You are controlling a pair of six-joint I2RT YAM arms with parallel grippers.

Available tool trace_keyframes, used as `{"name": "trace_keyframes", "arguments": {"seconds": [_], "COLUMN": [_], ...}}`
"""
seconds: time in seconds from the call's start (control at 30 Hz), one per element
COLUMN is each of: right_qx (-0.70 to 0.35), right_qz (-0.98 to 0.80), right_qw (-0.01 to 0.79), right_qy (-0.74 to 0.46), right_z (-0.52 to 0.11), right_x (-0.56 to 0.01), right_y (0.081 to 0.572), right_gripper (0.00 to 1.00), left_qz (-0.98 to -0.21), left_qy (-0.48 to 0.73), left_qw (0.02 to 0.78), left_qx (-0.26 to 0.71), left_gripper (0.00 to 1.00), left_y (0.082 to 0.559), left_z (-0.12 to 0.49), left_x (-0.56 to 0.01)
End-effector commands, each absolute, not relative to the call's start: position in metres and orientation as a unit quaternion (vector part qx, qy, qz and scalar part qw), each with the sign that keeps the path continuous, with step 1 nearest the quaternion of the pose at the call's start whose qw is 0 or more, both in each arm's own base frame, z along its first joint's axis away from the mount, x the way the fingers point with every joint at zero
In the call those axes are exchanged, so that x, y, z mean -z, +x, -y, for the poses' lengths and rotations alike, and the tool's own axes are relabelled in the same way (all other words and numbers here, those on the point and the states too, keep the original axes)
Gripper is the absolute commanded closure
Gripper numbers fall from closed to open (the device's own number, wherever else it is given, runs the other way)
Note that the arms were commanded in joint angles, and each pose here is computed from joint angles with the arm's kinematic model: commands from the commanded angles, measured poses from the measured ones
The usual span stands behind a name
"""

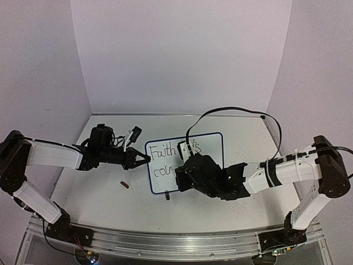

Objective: Write a sentence on the whiteboard

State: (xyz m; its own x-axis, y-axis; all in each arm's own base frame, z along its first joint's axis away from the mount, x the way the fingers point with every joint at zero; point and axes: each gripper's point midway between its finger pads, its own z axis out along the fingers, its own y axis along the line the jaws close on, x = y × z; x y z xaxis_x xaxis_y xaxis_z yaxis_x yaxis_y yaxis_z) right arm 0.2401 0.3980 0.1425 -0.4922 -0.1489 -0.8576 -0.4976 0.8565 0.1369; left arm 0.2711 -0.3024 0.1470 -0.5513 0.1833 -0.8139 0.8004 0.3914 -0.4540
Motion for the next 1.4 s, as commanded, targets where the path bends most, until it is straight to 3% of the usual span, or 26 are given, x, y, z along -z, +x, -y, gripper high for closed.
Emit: {"name": "trace_keyframes", "arguments": {"seconds": [0.0,1.0,1.37], "right_qx": [-0.196,-0.176,-0.257], "right_qz": [-0.838,-0.864,-0.814], "right_qw": [0.482,0.441,0.487], "right_qy": [-0.164,-0.17,-0.186], "right_z": [-0.396,-0.381,-0.377], "right_x": [-0.157,-0.119,-0.171], "right_y": [0.252,0.23,0.219], "right_gripper": [1.0,1.0,1.0], "left_qz": [-0.774,-0.772,-0.772], "left_qy": [0.323,0.324,0.323], "left_qw": [0.359,0.36,0.361], "left_qx": [0.41,0.412,0.411], "left_gripper": [1.0,1.0,1.0], "left_y": [0.28,0.281,0.281], "left_z": [0.295,0.296,0.296], "left_x": [-0.14,-0.142,-0.143]}}
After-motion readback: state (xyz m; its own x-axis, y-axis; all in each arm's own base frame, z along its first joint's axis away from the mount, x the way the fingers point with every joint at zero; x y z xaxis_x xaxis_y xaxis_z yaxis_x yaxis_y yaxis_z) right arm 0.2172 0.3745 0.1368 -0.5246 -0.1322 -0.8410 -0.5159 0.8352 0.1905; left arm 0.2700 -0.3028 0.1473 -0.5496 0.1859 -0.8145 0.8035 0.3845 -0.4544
